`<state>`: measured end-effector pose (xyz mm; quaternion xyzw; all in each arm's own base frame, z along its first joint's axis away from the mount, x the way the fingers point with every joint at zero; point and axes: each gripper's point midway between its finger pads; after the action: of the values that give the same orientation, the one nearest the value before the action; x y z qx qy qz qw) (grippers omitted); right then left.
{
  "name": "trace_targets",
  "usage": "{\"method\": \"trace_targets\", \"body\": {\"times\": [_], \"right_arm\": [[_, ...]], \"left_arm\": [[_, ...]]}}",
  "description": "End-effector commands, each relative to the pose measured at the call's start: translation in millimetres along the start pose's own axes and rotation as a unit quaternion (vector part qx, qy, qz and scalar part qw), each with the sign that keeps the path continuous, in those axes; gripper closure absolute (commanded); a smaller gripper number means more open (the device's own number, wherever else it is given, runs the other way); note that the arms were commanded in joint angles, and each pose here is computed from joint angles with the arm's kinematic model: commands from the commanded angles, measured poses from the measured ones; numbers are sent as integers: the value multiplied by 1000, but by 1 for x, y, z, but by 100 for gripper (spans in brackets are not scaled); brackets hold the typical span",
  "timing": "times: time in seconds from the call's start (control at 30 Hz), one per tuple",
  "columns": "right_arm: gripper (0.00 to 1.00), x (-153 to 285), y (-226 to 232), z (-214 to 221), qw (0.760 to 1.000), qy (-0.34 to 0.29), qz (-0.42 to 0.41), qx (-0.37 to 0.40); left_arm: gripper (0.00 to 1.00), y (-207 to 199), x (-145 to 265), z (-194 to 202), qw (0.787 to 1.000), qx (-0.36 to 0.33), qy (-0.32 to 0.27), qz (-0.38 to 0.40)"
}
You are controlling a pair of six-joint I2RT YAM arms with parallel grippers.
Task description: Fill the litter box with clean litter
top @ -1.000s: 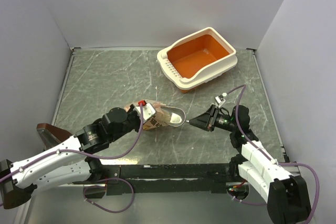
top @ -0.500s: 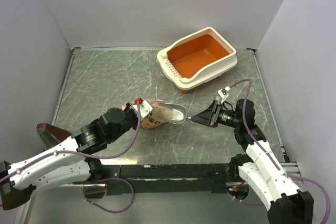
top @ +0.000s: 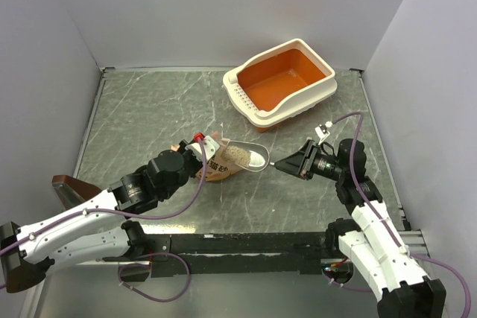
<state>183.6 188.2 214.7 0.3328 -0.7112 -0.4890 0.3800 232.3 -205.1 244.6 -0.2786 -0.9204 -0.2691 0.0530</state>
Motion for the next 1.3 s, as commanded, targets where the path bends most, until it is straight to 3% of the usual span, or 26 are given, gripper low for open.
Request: {"method": "trace_targets", "body": {"times": [0.0,0.27,0.47,1.03,1.27], "right_arm": [[100,3,30,-18,999,-31,-21,-3],[100,6,52,-37,998,-61,-23,-12],[100,6,68,-61,995,-103,-12,-5],[100,-39,62,-194,968,-243,55,0],[100,-70,20,-257,954,-274,125,1]], "left_arm": [[99,23,5,-18,999,14,-21,-45],[99,33,7,-8,997,13,2,-79],[99,22,2,-1,998,15,3,-60],[99,2,7,10,999,32,-12,-15],[99,5,9,13,999,28,-13,-24]]}}
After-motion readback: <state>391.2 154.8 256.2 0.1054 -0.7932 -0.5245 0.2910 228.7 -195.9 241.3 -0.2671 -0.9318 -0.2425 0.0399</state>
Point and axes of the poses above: each gripper's point midway between its finger pads, its own x axis back along the fingers, its own y axis along the line the jaws close on, z = x × y, and after that the axes turned 7 degrees about -x, right-handed
